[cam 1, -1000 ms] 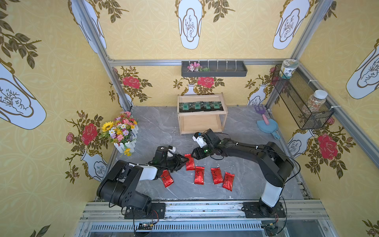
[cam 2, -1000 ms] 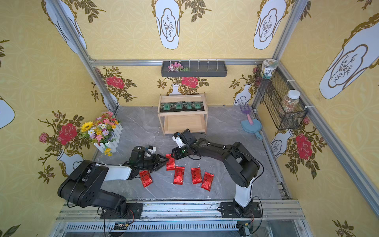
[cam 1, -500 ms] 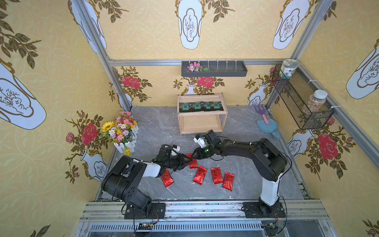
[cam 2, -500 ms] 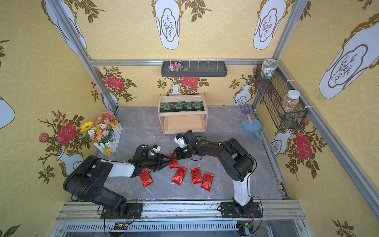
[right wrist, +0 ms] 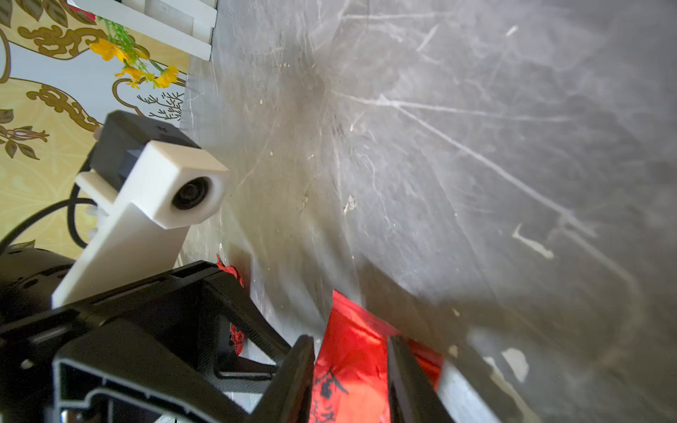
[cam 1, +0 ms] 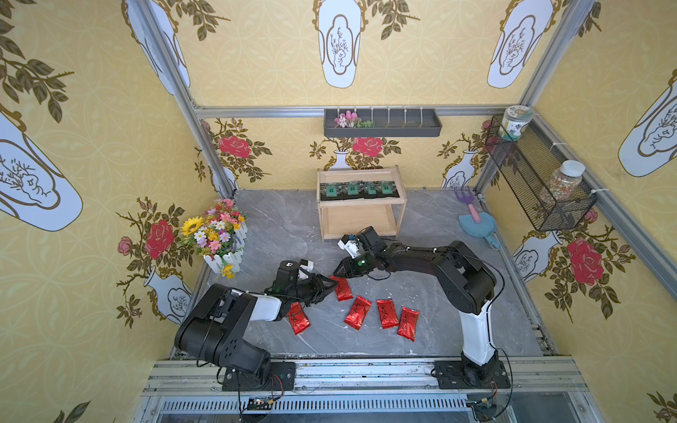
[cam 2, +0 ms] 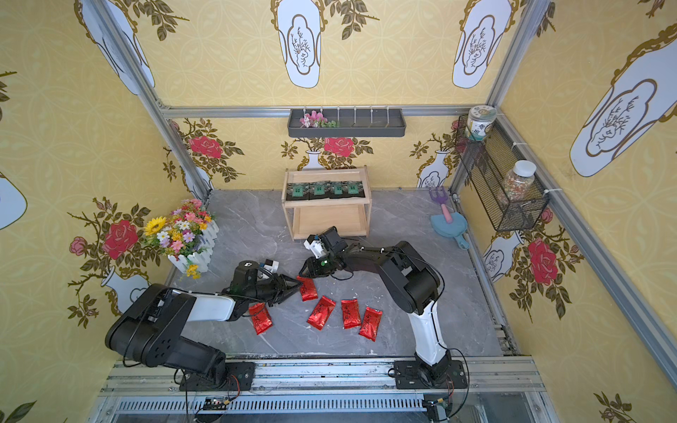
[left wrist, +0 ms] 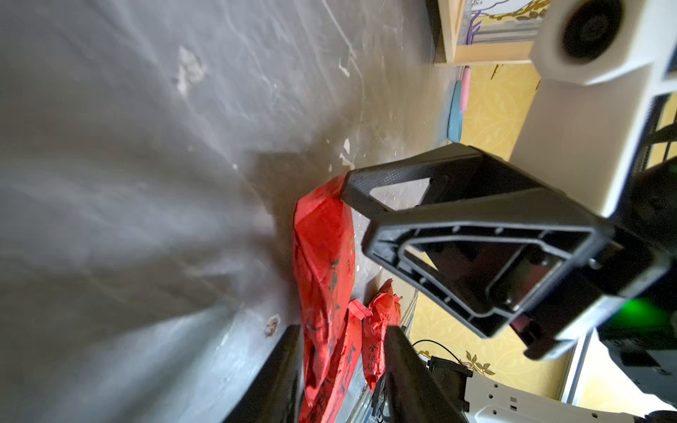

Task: Place the tea bags on the shelf by color
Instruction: Pick up the tea bag from the center of the board.

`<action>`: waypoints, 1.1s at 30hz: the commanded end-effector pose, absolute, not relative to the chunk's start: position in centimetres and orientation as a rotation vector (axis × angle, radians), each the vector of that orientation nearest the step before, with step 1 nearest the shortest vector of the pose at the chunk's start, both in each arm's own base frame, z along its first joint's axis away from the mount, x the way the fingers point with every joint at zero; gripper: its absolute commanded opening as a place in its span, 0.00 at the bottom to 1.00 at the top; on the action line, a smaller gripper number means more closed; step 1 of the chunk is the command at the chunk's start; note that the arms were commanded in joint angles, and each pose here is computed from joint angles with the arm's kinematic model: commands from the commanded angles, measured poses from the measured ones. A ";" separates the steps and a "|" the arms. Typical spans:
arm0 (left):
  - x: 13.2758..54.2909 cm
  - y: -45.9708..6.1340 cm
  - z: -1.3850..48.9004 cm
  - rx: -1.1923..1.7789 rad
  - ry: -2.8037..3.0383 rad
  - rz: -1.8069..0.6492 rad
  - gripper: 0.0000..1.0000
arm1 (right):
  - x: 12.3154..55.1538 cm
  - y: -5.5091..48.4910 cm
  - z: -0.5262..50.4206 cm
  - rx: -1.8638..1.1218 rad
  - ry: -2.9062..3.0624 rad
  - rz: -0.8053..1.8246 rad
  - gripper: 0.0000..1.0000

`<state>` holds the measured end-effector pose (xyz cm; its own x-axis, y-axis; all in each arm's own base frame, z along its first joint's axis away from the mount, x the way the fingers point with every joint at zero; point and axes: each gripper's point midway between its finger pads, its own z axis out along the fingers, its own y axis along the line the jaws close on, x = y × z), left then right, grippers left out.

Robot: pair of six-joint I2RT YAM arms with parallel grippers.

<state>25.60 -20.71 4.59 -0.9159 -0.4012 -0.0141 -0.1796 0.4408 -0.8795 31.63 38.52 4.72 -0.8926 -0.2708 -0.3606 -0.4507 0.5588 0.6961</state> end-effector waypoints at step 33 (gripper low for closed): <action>30.0 -20.7 3.4 -0.378 2.455 -1.480 0.33 | 31.6 36.8 5.5 -0.507 2.551 1.377 0.40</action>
<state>30.12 -20.35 2.96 -0.9279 -0.3680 -0.0602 -0.1297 0.4697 -0.8732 31.27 36.25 4.90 -0.9295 -0.2056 -0.3064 -0.3688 0.5371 0.7586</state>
